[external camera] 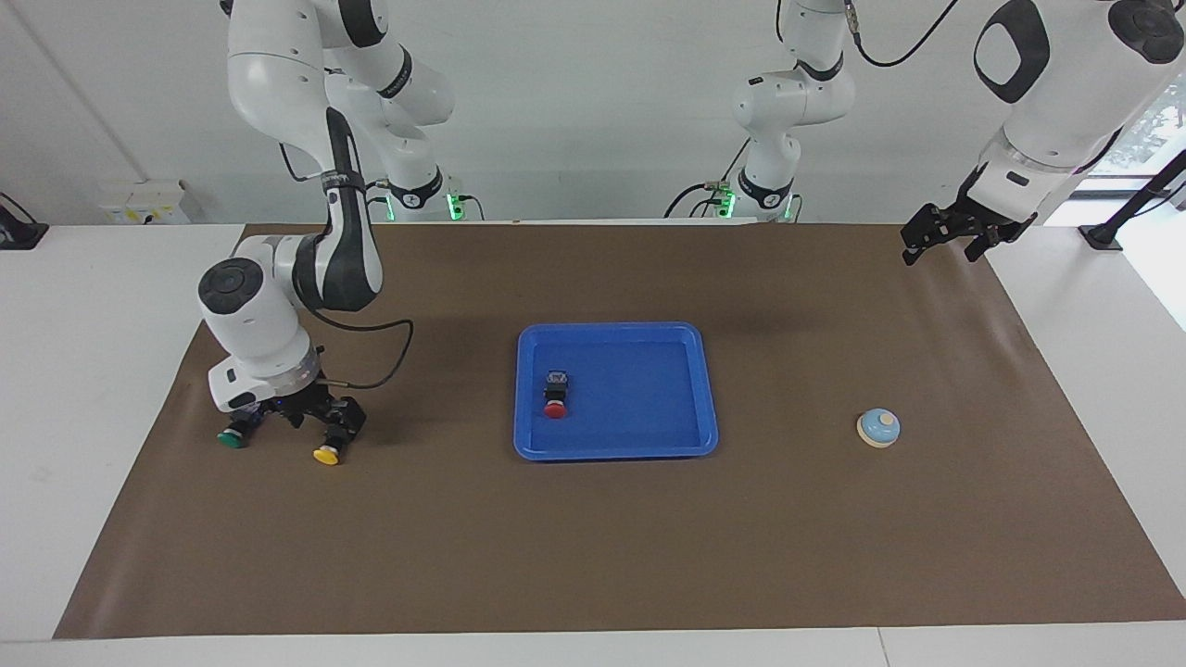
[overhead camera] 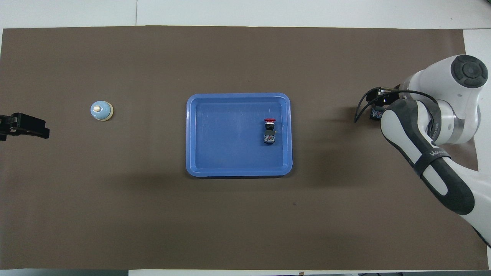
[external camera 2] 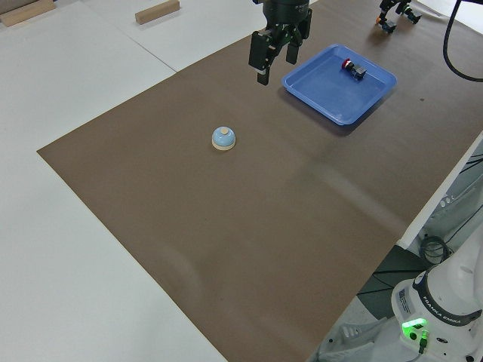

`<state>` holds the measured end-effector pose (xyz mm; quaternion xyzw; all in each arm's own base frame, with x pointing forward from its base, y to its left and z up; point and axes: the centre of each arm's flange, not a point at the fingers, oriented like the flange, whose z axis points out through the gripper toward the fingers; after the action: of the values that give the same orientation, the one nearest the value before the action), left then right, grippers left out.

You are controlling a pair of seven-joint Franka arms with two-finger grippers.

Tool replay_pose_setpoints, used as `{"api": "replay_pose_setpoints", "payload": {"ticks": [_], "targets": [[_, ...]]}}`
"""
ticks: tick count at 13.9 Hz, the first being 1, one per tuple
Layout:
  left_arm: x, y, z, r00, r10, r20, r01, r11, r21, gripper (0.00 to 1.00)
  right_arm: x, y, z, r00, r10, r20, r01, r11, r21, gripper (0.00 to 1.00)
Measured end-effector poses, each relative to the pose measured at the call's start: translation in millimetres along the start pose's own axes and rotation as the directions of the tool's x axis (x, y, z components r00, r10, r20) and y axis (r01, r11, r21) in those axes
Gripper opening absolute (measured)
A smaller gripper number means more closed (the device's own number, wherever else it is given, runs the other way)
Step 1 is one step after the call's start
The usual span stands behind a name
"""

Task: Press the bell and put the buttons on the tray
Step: 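Grasp the yellow-capped button with the right gripper and lift it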

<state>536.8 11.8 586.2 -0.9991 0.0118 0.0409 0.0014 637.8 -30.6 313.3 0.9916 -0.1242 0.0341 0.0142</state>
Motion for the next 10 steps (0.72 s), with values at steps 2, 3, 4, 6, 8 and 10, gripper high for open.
{"api": "replay_pose_setpoints", "payload": {"ticks": [2, 3, 4, 6, 8, 10], "targets": [[0, 0, 0, 1.000, 0.000, 0.000, 0.000, 1.000, 0.000, 1.00, -1, -4, 8, 1.000, -0.006, -0.013, 0.006, 1.000, 0.007, 1.00], [0, 0, 0, 1.000, 0.000, 0.000, 0.000, 1.000, 0.000, 1.00, -2, -4, 12, 1.000, -0.007, -0.019, 0.007, 1.000, 0.009, 1.00], [0, 0, 0, 1.000, 0.000, 0.000, 0.000, 1.000, 0.000, 1.00, -4, -4, 16, 1.000, -0.007, -0.020, 0.007, 1.000, 0.010, 1.00], [0, 0, 0, 1.000, 0.000, 0.000, 0.000, 1.000, 0.000, 1.00, -10, -3, 25, 1.000, -0.008, -0.010, 0.008, 1.000, 0.008, 0.95], [0, 0, 0, 1.000, 0.000, 0.000, 0.000, 1.000, 0.000, 1.00, -15, -2, 31, 1.000, -0.009, 0.002, 0.009, 1.000, 0.006, 0.71], [0, 0, 0, 1.000, 0.000, 0.000, 0.000, 1.000, 0.000, 1.00, -15, -2, 26, 1.000, -0.011, -0.006, 0.011, 1.000, 0.007, 0.48]]}}
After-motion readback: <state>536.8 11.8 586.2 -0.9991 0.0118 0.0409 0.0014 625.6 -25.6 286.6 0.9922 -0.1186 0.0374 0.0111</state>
